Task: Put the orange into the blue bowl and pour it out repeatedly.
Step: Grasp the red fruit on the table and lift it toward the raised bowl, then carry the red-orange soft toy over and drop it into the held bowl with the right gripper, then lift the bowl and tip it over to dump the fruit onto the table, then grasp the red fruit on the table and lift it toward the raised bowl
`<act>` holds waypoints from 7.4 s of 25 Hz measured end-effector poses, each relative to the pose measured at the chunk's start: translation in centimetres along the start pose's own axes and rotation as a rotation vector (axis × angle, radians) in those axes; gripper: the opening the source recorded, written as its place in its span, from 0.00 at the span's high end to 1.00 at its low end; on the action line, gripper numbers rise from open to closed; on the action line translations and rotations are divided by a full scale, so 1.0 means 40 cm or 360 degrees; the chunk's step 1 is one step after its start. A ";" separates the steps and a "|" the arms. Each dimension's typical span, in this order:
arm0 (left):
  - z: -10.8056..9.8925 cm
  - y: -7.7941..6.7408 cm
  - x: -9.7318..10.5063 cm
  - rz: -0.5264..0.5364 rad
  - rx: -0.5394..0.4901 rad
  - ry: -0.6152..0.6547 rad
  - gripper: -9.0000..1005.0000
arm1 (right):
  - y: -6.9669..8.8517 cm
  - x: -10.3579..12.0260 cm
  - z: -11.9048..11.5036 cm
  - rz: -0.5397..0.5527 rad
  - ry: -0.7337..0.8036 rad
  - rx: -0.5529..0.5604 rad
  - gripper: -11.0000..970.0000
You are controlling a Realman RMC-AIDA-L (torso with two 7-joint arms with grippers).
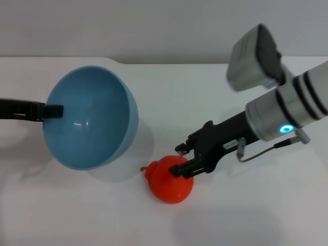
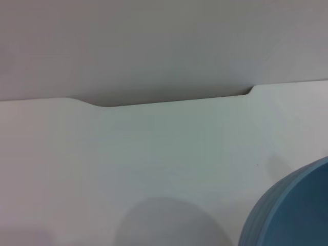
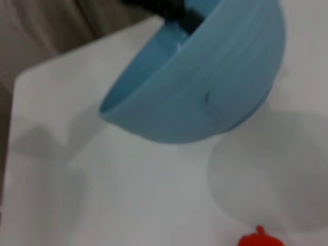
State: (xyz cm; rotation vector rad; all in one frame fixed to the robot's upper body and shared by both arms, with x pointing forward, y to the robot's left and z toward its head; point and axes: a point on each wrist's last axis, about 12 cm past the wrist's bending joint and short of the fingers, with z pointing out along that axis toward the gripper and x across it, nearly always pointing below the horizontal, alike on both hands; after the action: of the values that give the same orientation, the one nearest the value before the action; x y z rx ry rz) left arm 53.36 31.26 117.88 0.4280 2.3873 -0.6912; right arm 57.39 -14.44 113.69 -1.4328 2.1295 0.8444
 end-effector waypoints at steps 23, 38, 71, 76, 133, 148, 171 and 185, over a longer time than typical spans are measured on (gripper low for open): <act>0.027 -0.022 -0.001 0.0057 -0.0011 0.0176 0.99 | -0.011 0.071 0.124 -0.0027 0.0187 0.0169 0.46; 0.032 -0.035 -0.014 0.0100 0.0007 0.0187 0.99 | -0.014 0.080 0.061 0.0046 0.0000 0.0248 0.86; 0.321 -0.327 -0.111 0.0611 0.0045 0.0713 0.99 | 0.112 0.030 -0.199 -0.0346 -0.0290 -0.0063 0.84; 0.318 -0.334 -0.114 0.0616 0.0066 0.0699 0.99 | 0.109 0.027 -0.196 -0.0344 -0.0287 -0.0049 0.71; 0.217 -0.223 -0.109 0.0832 0.0050 -0.0618 0.99 | -0.016 0.246 -0.309 0.0651 -0.0130 0.0487 0.47; 0.053 0.020 -0.043 -0.0054 -0.0195 0.0208 0.99 | 0.036 0.100 -0.131 -0.0060 -0.0020 0.0112 0.46; 0.052 -0.008 -0.014 0.0000 -0.0170 0.0358 0.99 | 0.006 0.093 0.054 -0.0054 0.0160 0.0084 0.46; 0.071 -0.027 -0.023 0.0061 -0.0150 0.0385 0.99 | 0.000 0.101 0.053 -0.0003 0.0070 0.0139 0.73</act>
State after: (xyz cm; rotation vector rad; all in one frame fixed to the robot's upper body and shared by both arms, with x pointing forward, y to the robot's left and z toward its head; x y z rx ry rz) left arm 54.90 28.66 116.95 0.5422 2.6187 -0.5324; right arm 55.93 -15.63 109.54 -1.4209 2.1695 0.7159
